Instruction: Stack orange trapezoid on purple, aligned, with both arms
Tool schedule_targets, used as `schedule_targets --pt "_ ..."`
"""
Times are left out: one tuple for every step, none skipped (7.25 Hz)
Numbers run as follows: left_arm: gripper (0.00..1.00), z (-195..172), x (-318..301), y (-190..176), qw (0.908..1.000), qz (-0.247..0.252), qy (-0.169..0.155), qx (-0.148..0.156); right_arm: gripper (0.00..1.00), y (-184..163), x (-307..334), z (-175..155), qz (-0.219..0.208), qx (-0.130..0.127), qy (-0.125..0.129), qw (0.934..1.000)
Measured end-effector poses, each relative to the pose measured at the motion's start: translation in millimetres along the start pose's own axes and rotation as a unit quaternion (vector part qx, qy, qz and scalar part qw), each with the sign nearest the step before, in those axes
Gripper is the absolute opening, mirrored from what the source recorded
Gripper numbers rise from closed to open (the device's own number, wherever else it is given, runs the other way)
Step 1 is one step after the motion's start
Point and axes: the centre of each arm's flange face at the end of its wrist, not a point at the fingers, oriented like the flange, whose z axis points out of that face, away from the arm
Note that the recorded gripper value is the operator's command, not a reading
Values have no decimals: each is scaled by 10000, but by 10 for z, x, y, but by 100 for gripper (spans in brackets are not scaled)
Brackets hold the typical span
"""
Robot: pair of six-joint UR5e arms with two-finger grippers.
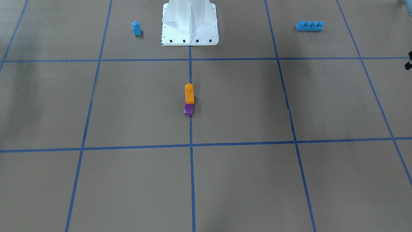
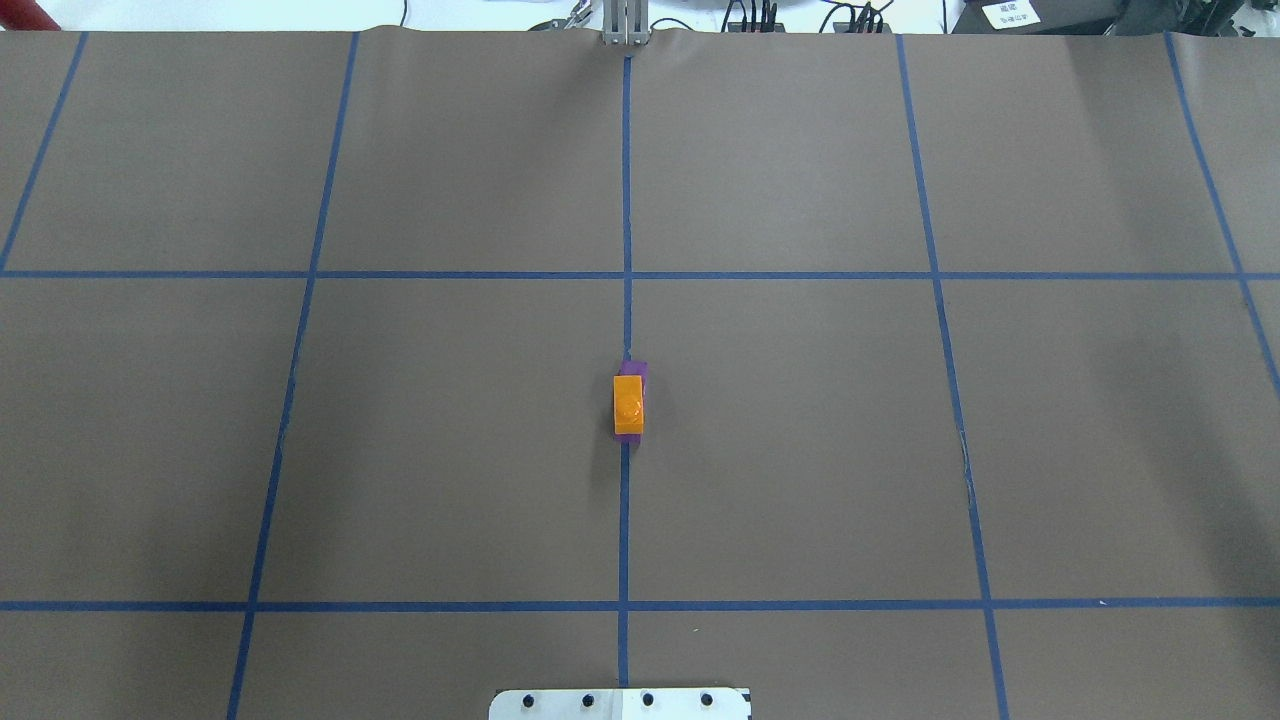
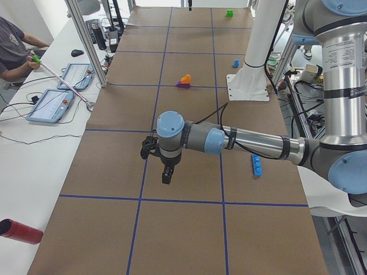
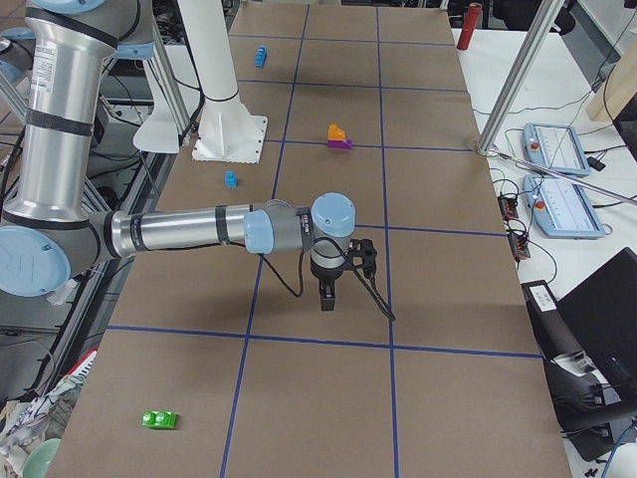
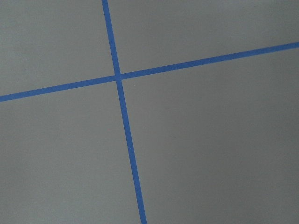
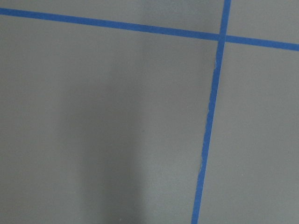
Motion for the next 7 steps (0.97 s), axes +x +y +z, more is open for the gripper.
schedule_targets --pt "100 4 -6 1 10000 11 -10 11 100 0 -1 -2 -1 2 0 10000" --pt "100 11 -16 4 10000 8 -25 8 100 -1 -2 -1 -2 1 -1 10000" --pt "100 18 -24 7 10000 3 -32 3 100 0 1 4 0 -4 0 10000" --pt "100 21 -28 11 10000 0 -35 0 100 0 3 7 4 -8 0 10000" --pt "100 23 -30 12 10000 -2 -36 -2 100 0 4 9 9 -10 0 10000" --pt "100 24 -31 13 10000 -2 -37 -2 100 0 5 10 12 -11 0 10000" --pt "100 23 -31 12 10000 1 -37 0 100 0 5 14 12 -15 0 10000"
